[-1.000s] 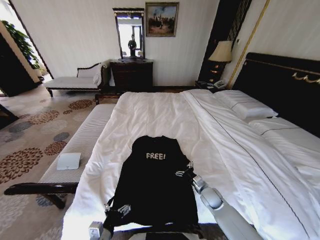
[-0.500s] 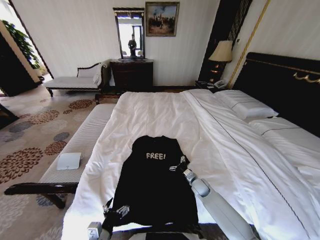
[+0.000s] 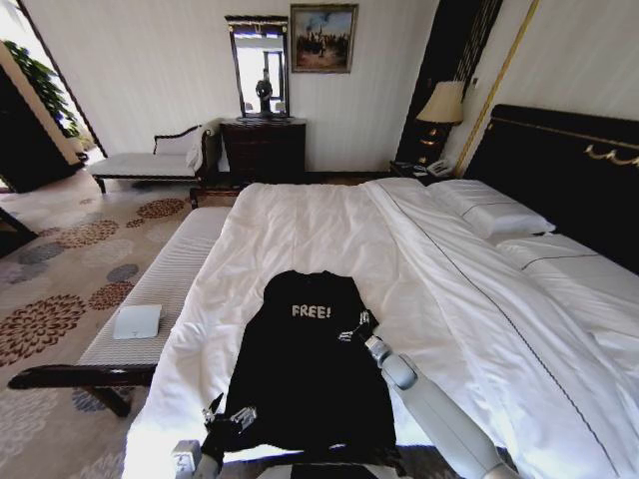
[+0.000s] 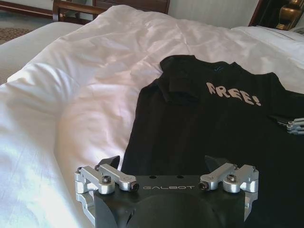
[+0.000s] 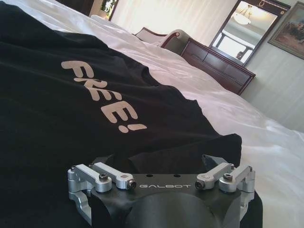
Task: Fold the clothes on the bed.
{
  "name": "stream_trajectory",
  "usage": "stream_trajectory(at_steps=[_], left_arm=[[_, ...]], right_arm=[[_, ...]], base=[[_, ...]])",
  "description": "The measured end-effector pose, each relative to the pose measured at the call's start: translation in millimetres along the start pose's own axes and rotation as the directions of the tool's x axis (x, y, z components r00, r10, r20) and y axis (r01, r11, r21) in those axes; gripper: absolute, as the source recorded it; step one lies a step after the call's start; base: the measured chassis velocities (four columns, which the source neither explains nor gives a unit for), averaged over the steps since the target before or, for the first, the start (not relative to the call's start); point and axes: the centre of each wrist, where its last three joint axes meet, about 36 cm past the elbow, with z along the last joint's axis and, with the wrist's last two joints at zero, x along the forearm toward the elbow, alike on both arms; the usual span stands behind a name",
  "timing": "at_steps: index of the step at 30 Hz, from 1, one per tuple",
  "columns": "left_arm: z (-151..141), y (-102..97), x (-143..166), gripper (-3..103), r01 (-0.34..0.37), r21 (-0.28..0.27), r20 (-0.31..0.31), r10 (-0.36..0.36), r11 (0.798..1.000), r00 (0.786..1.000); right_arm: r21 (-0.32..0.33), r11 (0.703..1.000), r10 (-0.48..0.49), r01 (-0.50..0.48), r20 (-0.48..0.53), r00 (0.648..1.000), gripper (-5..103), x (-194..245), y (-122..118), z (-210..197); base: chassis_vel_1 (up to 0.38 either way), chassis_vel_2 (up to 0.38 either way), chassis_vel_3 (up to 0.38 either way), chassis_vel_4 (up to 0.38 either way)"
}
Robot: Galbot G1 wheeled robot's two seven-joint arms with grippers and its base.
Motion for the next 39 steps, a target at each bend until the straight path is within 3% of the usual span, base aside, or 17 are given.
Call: stream_trajectory(at_steps=[9,12,17,21,29,39], left_arm=[[-2.3,-2.4,1.9,100,-0.001,0.009,0.002,0.001,1.000,1.000],[-4.3,-3.7,3.4,100,-0.004,0.022,0.002,0.004,1.000,1.000],[-7.2,-4.3,4.6,100,-0.003,0.038,0.002,0.003,0.999,1.000],[-9.4,-4.9,6.7,100,-0.005,0.053,0.006,0.005,0.999,1.000],[-12.3,-5.1,9.5,100,-0.010,0.071,0.015,0.009,0.997,1.000],[-10.1,-7.2,14.0,100,-0.015,0.079,0.018,0.014,0.997,1.000]], right_arm=[[0.008,1.000,0.010,-0.010,-0.012,1.000,78,-4.1,-6.0,4.8],[0.012,1.000,0.011,-0.011,-0.019,1.000,62,-4.1,-8.7,7.4],[0.010,1.000,0.010,-0.010,-0.023,1.000,51,-4.1,-8.9,8.7],[0.006,1.000,0.010,-0.010,-0.020,1.000,29,-4.6,-8.1,8.3],[-0.002,1.000,0.018,-0.019,-0.015,1.000,5,-5.6,-8.3,7.3],[-0.032,0.998,0.048,-0.048,0.003,0.999,0,-6.7,-19.7,2.9]], base=[[0.000,0.000,0.000,0.000],[0.000,0.000,0.000,0.000],[0.000,0.000,0.000,0.000],[0.000,0.000,0.000,0.000],[0.000,0.000,0.000,0.000],[0.000,0.000,0.000,0.000]])
